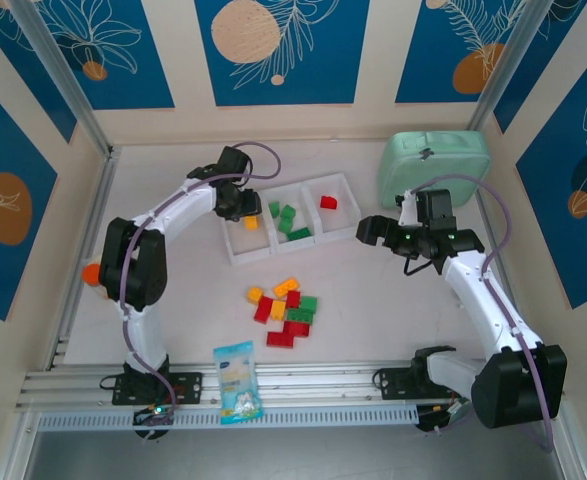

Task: Sort the legos into containers by color
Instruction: Place the lego in the container, then pick up the lego from the middle-left of the table.

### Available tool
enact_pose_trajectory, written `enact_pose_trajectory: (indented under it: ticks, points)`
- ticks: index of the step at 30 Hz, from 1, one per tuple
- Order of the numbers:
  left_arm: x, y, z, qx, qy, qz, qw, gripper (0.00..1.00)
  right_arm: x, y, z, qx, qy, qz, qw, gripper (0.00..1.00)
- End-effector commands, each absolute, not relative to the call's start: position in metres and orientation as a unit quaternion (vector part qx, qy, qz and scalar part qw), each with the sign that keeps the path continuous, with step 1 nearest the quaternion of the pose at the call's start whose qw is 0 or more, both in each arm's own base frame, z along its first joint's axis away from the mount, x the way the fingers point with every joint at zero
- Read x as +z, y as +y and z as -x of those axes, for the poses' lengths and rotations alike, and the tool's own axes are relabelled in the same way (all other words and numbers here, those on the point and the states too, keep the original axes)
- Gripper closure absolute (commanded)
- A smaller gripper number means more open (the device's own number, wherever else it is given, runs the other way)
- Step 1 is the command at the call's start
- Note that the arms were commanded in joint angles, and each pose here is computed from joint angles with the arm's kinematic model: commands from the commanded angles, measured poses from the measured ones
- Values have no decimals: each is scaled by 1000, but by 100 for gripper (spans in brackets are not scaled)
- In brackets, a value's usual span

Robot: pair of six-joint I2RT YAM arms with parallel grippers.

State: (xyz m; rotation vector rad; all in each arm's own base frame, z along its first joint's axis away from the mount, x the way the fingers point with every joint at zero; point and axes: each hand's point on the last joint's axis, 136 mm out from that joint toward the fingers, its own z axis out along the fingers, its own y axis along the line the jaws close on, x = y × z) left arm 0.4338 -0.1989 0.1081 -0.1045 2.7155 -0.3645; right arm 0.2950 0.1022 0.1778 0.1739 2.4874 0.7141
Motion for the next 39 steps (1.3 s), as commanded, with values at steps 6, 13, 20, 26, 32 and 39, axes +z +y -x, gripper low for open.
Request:
enact_pose_trajectory:
  ticks: [6, 13, 20, 26, 32, 39]
  points:
    - [129, -203, -418, -170, 961, 30, 217, 24, 180, 108, -291, 281, 920, -58, 268, 5]
    - [142, -207, -369, -149, 964, -28, 220, 4, 180, 110, -291, 283, 919, -56, 268, 5]
    - [105, -200, -290, -124, 977, -90, 146, 1, 179, 112, -291, 289, 918, -58, 264, 5]
    - [77, -213, -237, -123, 978, -144, 84, 5, 180, 117, -291, 300, 917, -56, 259, 5]
    - [61, -235, -217, -122, 973, -188, 55, 8, 177, 119, -291, 299, 920, -54, 249, 6]
    - [35, -230, -218, -93, 980, -176, 26, 19, 179, 121, -288, 291, 922, -47, 251, 6]
